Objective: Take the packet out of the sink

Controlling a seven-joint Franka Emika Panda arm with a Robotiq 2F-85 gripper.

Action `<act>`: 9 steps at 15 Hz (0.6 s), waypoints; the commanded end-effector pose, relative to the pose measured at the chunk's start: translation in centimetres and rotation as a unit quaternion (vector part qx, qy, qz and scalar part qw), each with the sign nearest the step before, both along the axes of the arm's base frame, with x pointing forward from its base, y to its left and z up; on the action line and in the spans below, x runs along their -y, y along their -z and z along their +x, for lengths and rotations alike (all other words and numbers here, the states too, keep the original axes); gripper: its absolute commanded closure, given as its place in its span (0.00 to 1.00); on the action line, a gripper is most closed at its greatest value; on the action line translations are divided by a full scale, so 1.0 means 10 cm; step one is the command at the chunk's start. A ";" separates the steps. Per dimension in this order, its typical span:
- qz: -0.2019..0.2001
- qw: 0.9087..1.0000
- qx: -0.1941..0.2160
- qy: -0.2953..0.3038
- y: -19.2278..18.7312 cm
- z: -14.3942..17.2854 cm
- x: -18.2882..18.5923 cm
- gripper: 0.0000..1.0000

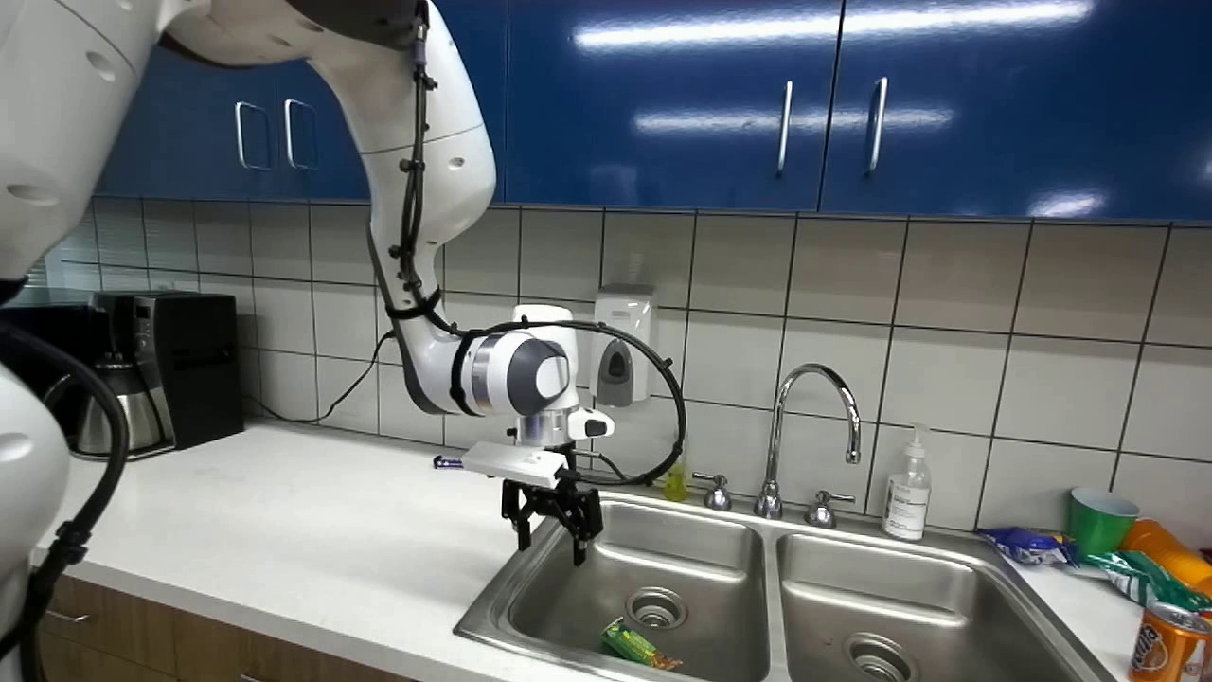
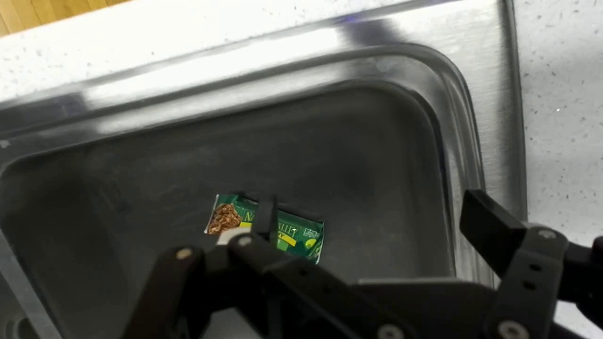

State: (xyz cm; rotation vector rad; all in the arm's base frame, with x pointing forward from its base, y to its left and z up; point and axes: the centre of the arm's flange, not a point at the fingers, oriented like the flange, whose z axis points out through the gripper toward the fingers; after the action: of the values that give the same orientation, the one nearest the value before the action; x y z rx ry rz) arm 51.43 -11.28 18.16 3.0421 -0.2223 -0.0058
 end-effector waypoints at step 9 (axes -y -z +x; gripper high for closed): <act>0.022 0.995 -0.035 -0.091 0.39 0.54 0.45 0.00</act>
State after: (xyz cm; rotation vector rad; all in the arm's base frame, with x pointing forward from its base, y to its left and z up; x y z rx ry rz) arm 55.07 -14.20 14.75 3.0714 -0.0100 -0.0583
